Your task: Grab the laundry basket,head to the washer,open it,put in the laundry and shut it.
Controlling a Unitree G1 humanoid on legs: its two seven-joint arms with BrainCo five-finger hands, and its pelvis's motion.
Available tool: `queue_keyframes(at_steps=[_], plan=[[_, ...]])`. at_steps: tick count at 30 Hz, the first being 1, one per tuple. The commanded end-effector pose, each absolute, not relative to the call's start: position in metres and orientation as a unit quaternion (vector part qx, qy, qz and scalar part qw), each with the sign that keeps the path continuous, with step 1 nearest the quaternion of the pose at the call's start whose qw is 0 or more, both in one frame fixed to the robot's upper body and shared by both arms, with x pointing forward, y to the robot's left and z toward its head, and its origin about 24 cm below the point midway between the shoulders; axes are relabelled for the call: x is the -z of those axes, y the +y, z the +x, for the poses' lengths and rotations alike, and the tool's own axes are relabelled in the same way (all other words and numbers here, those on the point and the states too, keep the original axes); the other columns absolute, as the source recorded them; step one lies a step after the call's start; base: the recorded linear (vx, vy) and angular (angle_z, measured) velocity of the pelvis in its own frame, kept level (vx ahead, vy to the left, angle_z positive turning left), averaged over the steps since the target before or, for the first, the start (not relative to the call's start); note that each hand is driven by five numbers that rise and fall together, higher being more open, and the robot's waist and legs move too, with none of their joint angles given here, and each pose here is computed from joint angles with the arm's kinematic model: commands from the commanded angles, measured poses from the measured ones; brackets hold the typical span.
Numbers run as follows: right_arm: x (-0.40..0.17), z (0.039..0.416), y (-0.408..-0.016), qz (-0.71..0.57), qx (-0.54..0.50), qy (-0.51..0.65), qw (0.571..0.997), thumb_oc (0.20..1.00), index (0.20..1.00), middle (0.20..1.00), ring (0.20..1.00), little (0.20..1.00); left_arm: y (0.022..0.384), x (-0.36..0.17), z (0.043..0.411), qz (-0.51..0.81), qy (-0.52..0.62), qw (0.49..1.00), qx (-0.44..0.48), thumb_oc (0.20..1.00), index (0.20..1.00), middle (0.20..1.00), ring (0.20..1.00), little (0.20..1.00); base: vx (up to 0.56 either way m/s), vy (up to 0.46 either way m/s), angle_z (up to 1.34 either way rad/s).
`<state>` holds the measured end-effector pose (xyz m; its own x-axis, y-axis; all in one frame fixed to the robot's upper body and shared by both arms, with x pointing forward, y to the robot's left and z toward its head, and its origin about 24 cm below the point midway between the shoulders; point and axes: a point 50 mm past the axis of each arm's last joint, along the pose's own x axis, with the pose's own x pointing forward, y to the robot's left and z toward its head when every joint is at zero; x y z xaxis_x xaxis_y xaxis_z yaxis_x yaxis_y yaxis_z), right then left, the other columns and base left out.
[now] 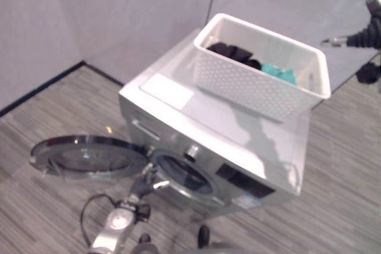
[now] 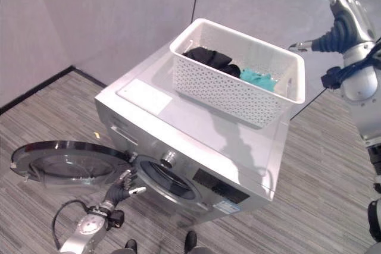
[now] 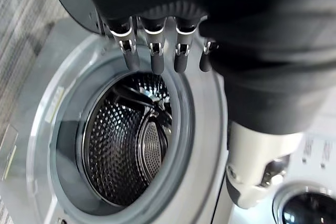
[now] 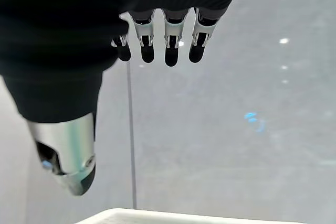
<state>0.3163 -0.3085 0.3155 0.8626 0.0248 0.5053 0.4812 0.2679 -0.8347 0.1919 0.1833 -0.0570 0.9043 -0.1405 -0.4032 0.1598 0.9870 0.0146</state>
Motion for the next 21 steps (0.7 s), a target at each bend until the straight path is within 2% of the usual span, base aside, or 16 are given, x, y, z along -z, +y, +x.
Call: queue_keyframes(at_steps=[1, 4, 11, 21], plan=[[-0.357, 0.312, -0.313, -0.59, 0.161, -0.22, 0.76, 1.0, 1.0, 1.0, 1.0, 1.0, 0.186, 0.039, 0.196, 0.026, 0.159, 0.982, 0.102, 1.0, 1.0, 1.0, 1.0, 1.0, 0.01, -0.021, -0.16], [-0.379, 0.325, -0.313, -0.628, 0.166, -0.18, 0.738, 1.0, 1.0, 1.0, 1.0, 1.0, 0.189, 0.035, 0.193, 0.019, 0.158, 0.981, 0.108, 1.0, 1.0, 1.0, 1.0, 1.0, 0.01, -0.021, -0.13], [-0.408, 0.34, -0.309, -0.65, 0.192, -0.139, 0.722, 1.0, 1.0, 1.0, 1.0, 1.0, 0.195, 0.028, 0.196, 0.02, 0.145, 0.983, 0.109, 1.0, 1.0, 1.0, 1.0, 1.0, -0.04, -0.018, 0.05], [-0.406, 0.348, -0.322, -0.61, 0.227, -0.098, 0.753, 1.0, 1.0, 1.0, 1.0, 1.0, 0.207, 0.022, 0.199, 0.029, 0.135, 0.987, 0.088, 1.0, 1.0, 1.0, 1.0, 1.0, -0.03, -0.029, 0.18]])
